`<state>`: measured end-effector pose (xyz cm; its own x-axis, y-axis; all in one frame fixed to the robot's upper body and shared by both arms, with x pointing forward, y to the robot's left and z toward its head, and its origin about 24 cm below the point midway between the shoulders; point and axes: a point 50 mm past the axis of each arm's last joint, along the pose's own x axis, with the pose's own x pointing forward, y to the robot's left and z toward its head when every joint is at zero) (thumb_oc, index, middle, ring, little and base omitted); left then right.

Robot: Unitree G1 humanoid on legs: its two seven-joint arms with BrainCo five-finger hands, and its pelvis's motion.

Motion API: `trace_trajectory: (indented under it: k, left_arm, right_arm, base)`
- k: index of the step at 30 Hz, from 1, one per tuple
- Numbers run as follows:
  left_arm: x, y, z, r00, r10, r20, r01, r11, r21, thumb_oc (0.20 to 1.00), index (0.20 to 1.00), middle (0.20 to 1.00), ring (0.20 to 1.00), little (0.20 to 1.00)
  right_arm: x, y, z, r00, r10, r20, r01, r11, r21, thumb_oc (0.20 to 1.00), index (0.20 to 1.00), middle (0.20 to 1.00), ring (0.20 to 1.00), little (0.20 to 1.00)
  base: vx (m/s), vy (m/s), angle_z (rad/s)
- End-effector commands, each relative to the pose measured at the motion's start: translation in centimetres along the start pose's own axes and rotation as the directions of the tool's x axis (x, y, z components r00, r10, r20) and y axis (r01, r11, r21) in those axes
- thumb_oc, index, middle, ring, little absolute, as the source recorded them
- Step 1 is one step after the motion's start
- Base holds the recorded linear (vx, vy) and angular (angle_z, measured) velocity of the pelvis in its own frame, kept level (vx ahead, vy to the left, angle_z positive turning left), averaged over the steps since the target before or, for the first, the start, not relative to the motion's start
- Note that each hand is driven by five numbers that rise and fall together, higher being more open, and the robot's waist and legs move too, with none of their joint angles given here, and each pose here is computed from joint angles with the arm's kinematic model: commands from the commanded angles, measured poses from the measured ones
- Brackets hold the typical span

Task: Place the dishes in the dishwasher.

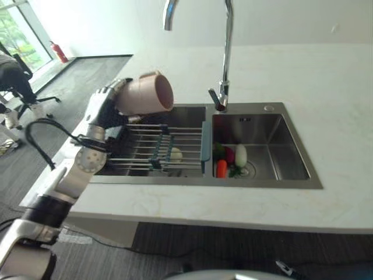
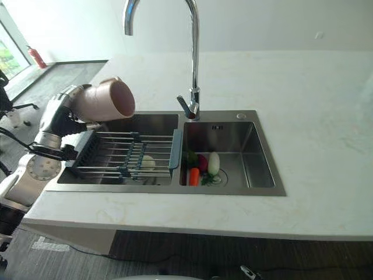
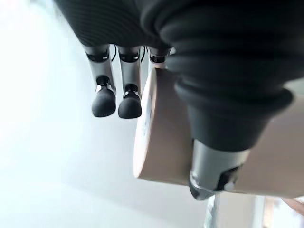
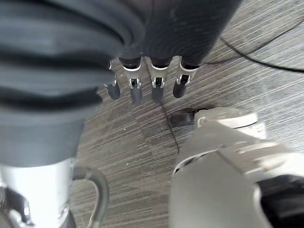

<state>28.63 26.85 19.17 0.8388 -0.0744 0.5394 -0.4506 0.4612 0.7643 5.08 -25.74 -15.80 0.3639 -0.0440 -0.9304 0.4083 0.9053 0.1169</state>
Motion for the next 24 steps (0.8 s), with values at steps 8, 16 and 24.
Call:
trace_trajectory:
  k: [8,16,24]
  left_arm:
    - [-0.4,6.3,0.3,0.954,0.289,0.082,-0.297,0.950,0.101,0.200,0.200,0.200,0.200,0.200]
    - [-1.7,5.7,0.5,0.955,0.272,0.119,-0.283,0.954,0.096,0.200,0.200,0.200,0.200,0.200]
    - [-0.3,4.4,3.0,0.947,0.265,0.181,-0.275,0.961,0.035,0.200,0.200,0.200,0.200,0.200]
  right_arm:
    - [0.6,1.3,0.9,1.000,0.026,0.009,-0.026,0.999,-0.031,1.000,1.000,1.000,1.000,1.000]
    - [0.4,0.1,1.1,0.999,-0.044,0.001,0.044,0.999,0.006,1.000,1.000,1.000,1.000,1.000]
    - [-0.5,-2.0,0.7,0.995,-0.085,0.058,0.083,0.996,0.042,1.000,1.000,1.000,1.000,1.000]
  base:
    - [-0.06,-0.188,0.35]
    - [-0.10,-0.138,0.57]
    - [-0.22,0.097,0.69]
